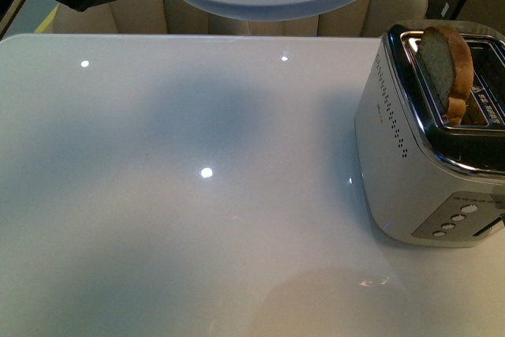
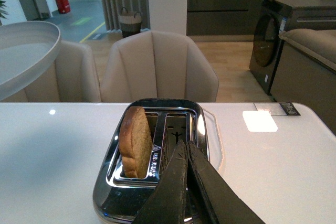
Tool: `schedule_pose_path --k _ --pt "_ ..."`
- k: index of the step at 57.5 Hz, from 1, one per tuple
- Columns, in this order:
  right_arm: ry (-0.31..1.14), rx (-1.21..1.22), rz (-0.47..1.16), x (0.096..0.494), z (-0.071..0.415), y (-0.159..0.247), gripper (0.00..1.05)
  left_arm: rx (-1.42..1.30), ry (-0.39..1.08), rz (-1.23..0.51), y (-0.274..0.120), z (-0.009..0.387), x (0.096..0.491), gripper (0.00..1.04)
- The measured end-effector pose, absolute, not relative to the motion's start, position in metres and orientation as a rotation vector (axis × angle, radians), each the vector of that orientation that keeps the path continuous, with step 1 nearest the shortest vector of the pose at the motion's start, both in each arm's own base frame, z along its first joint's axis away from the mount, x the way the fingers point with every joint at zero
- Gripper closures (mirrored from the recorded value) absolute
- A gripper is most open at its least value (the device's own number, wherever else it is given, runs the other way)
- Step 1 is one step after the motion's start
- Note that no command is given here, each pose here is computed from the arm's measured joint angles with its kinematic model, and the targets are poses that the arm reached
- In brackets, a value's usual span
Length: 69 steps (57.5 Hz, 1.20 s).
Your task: Left arm holds plate, right arm toasts bread
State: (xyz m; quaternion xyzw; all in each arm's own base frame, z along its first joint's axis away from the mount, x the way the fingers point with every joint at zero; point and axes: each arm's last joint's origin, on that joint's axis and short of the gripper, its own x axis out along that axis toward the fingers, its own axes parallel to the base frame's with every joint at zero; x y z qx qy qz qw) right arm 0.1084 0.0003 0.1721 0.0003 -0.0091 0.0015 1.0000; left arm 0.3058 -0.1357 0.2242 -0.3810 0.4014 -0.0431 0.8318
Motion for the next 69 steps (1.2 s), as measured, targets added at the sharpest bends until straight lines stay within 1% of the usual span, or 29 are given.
schedule_pose_path --k 6,11,22,27,28,30,31,33,34,37,38,40,44,47,51,52,54,69 --pt "0.015 0.001 0.001 0.100 0.168 0.000 1.03 -0.808 0.851 -0.092 -0.136 0.224 0.306 1.02" --pt "-0.012 0.001 0.003 0.097 0.169 0.000 1.03 -0.807 0.850 -0.089 -0.136 0.224 0.306 1.02" --pt "-0.013 0.000 0.003 0.097 0.169 0.000 1.02 -0.808 0.850 -0.093 -0.136 0.225 0.305 1.02" --pt "-0.013 0.001 0.003 0.097 0.169 0.000 0.87 -0.808 0.849 -0.093 -0.136 0.225 0.305 1.02" --pt "-0.013 0.001 0.003 0.097 0.169 0.000 0.85 -0.808 0.849 -0.093 -0.136 0.225 0.305 1.02" --pt "-0.013 0.001 0.003 0.097 0.169 0.000 0.78 -0.808 0.850 -0.093 -0.136 0.225 0.305 1.02" --pt "-0.013 0.001 0.003 0.097 0.169 0.000 0.76 -0.808 0.850 -0.093 -0.136 0.225 0.305 1.02" --pt "-0.013 0.001 0.003 0.097 0.169 0.000 0.69 -0.808 0.850 -0.093 -0.136 0.225 0.305 1.02" --pt "-0.013 0.001 0.003 0.097 0.169 0.000 0.67 -0.808 0.850 -0.093 -0.136 0.225 0.305 1.02" --pt "-0.014 0.001 0.003 0.097 0.169 0.000 0.57 -0.808 0.850 -0.093 -0.136 0.225 0.305 1.02" --pt "-0.014 0.001 0.003 0.097 0.169 0.000 0.55 -0.808 0.850 -0.093 -0.136 0.225 0.305 1.02" --pt "-0.014 0.001 0.003 0.097 0.169 0.000 0.48 -0.808 0.850 -0.093 -0.136 0.225 0.305 1.02" --pt "-0.014 0.001 0.003 0.097 0.169 0.000 0.37 -0.808 0.850 -0.094 -0.136 0.225 0.305 1.02" --pt "-0.014 0.001 0.003 0.097 0.169 0.000 0.27 -0.808 0.849 -0.093 -0.136 0.225 0.305 1.02" --pt "-0.014 0.001 0.003 0.097 0.169 0.000 0.17 -0.808 0.850 -0.093 -0.136 0.225 0.305 1.02" --pt "-0.014 0.001 0.003 0.097 0.169 0.000 0.12 -0.808 0.850 -0.093 -0.136 0.225 0.305 1.02" --pt "-0.014 0.001 0.003 0.097 0.169 0.000 0.08 -0.808 0.850 -0.093 -0.136 0.225 0.305 1.02" --pt "-0.014 0.001 0.003 0.097 0.169 0.000 0.09 -0.808 0.850 -0.093 -0.136 0.225 0.305 1.02"
